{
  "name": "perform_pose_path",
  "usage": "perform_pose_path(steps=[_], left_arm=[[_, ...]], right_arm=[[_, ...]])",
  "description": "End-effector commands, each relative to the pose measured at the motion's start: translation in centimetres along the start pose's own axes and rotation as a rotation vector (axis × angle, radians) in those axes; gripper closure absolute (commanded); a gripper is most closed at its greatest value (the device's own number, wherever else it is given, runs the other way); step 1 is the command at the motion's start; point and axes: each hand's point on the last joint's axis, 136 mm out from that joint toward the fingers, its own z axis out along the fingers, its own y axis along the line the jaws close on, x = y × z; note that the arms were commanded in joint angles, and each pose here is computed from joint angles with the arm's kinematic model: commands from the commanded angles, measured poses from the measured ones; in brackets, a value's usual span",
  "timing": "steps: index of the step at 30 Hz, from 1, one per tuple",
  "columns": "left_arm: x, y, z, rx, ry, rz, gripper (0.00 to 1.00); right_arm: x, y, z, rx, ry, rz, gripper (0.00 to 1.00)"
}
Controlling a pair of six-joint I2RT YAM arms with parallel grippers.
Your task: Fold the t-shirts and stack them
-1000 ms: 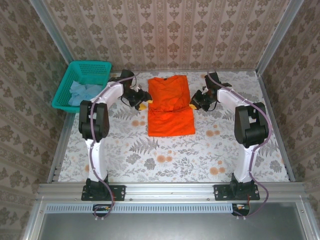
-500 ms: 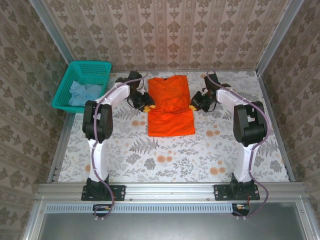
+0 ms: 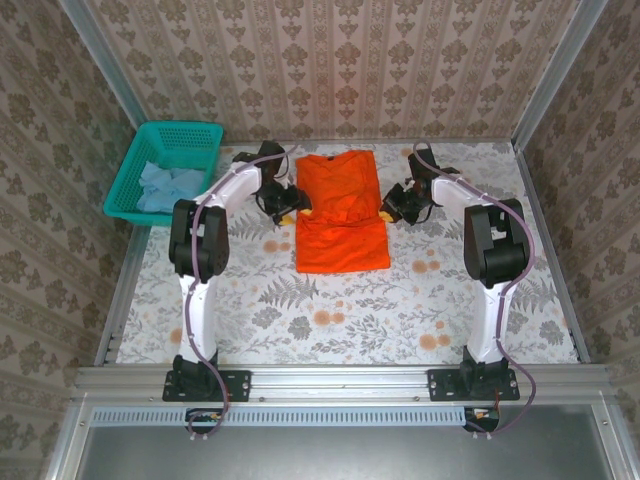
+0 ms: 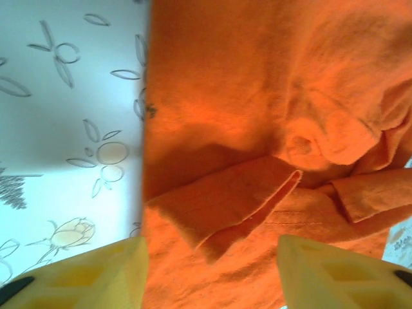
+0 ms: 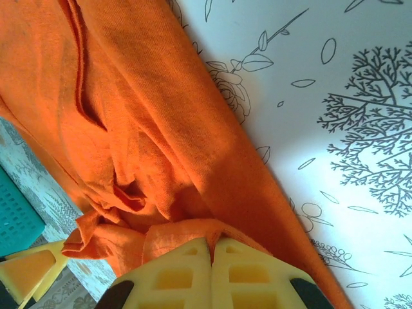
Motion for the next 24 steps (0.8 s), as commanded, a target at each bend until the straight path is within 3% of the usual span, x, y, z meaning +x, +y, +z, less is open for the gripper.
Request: perform_pose_path(steps=[1, 4, 12, 17, 23, 24], left_arm=[[1.0, -0.3, -2.0, -0.039, -0.021, 0.076, 0.37], [1.4, -0.5, -1.1, -0.049, -0.001, 0.086, 0.39], [1.3, -0.6, 0.6, -0.043, 0.02, 0.058, 0.58], [1.1, -0.7, 1.3, -0.037, 0.035, 0.051, 0.72], [0.8, -0.5, 1.2, -0.045, 0.029, 0.051, 1.0], [0.7, -0.5, 1.1, -0.04, 0.029, 0.045, 1.0]], right_arm=[[-0.7, 0.2, -0.1, -0.004, -0.013, 0.006, 1.0], [-0.7, 0.1, -0.1, -0.002, -0.011, 0.005, 1.0], [-0.6, 0.1, -0.2, 0.003, -0.008, -0.001, 1.0], [-0.6, 0.1, -0.2, 0.001, -0.011, 0.0, 1.0], [-0.8, 0.2, -0.3, 0.002, -0.013, 0.001, 1.0], [-0.8, 0.3, -0.2, 0.001, -0.015, 0.002, 1.0]])
